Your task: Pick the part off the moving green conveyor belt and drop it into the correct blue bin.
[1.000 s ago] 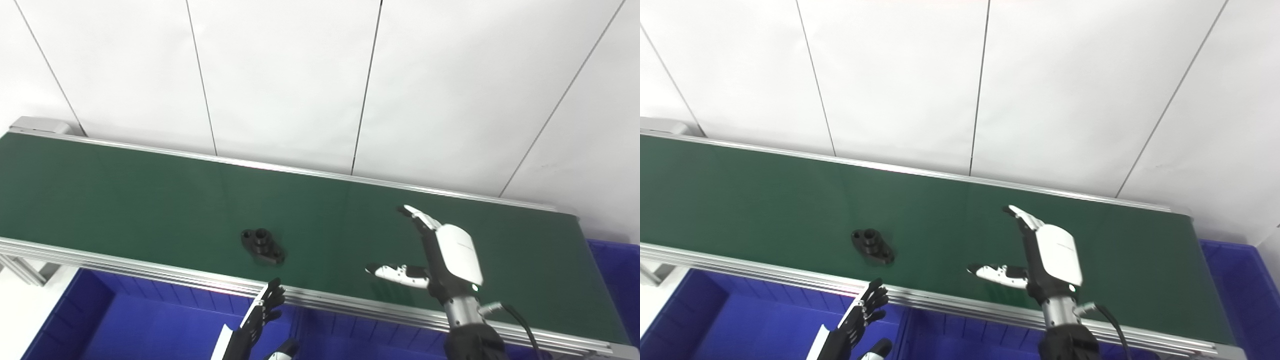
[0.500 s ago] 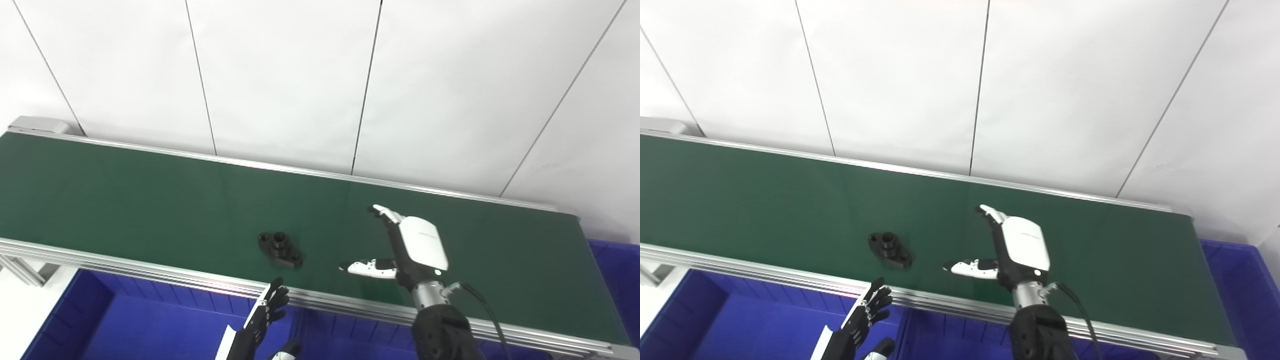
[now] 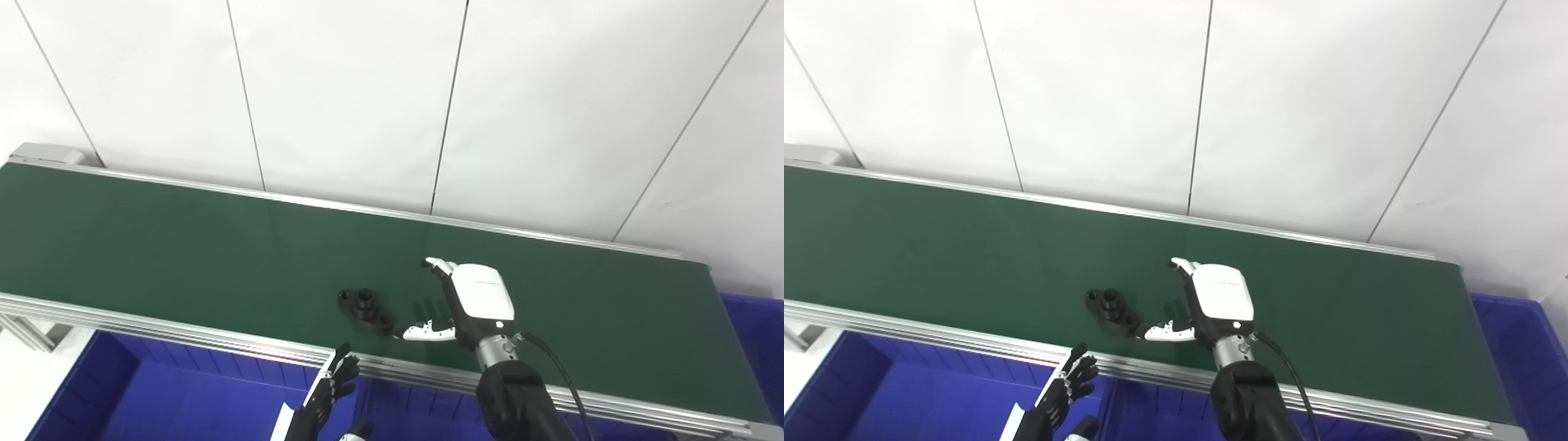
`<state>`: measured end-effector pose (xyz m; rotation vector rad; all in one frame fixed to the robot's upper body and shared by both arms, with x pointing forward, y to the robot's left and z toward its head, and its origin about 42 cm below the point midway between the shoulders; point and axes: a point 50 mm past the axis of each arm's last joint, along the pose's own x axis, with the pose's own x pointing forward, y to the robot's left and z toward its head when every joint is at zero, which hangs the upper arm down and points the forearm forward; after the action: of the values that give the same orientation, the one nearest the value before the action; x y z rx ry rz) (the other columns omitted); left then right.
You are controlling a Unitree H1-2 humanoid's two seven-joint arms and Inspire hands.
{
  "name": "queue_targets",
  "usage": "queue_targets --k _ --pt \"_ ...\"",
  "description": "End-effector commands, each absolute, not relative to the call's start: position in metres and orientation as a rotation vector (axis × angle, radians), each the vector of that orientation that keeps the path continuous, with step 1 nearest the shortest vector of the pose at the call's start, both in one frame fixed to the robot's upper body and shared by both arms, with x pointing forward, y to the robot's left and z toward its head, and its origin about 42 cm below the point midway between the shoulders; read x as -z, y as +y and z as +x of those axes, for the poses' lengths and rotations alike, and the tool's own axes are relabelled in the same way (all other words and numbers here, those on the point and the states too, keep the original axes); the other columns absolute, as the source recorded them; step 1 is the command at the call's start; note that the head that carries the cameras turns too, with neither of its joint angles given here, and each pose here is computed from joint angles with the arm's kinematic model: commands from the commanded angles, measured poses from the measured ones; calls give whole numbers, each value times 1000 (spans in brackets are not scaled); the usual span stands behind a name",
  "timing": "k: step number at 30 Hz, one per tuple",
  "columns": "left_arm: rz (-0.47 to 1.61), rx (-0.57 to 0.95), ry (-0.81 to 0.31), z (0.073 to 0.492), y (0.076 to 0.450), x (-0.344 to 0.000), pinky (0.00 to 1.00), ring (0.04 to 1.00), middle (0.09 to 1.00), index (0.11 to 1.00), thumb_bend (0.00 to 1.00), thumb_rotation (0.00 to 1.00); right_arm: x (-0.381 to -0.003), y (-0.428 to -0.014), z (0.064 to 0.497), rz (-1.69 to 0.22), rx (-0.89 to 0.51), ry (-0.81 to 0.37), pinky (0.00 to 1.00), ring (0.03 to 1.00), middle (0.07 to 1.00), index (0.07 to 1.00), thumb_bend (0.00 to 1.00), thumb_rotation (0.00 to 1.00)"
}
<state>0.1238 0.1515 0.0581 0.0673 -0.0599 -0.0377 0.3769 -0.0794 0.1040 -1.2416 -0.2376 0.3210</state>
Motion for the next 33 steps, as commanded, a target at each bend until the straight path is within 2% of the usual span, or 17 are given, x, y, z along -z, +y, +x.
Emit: queue_targets --k 1,12,18,19,20,22,23,24,25,27,30,33 --pt "47 29 -130 125 147 -71 838 880 907 949 506 719 -125 -63 387 -1233 -281 -298 751 760 784 816 964 538" --pt "40 35 -128 121 143 -76 854 885 906 953 479 706 -106 -41 383 -1209 -339 -275 714 709 733 791 966 537" --pt "39 38 -128 119 142 -79 841 880 902 948 487 694 -86 -35 379 -1225 -389 -242 591 591 639 739 926 496" --pt "39 37 -126 118 142 -79 839 879 900 946 498 696 -83 -34 379 -1235 -393 -241 506 515 583 704 883 452" --pt "40 36 -125 118 142 -80 838 878 899 946 502 697 -78 -35 378 -1251 -397 -241 477 490 563 692 869 437" --pt "39 34 -125 118 142 -81 833 876 897 944 504 692 -67 -38 377 -1290 -399 -236 363 375 453 593 764 355" --pt "38 34 -125 117 142 -81 835 876 896 944 507 690 -63 -40 376 -1309 -398 -234 288 293 356 457 681 296" --pt "40 34 -125 117 143 -81 836 876 896 945 508 690 -57 -43 376 -1336 -399 -223 263 265 323 411 654 275" --pt "41 34 -125 117 143 -81 841 876 898 949 507 690 -52 -47 376 -1352 -400 -213 191 219 284 368 581 245" --pt "44 36 -125 117 144 -81 843 876 898 949 506 689 -47 -52 377 -1360 -394 -194 179 211 278 364 568 242" --pt "46 37 -126 117 145 -81 831 870 898 946 498 676 -44 -58 378 -1349 -377 -176 186 220 298 474 509 156" --pt "49 39 -128 118 146 -81 831 867 897 944 494 669 -44 -61 379 -1338 -363 -173 187 225 304 480 506 152"
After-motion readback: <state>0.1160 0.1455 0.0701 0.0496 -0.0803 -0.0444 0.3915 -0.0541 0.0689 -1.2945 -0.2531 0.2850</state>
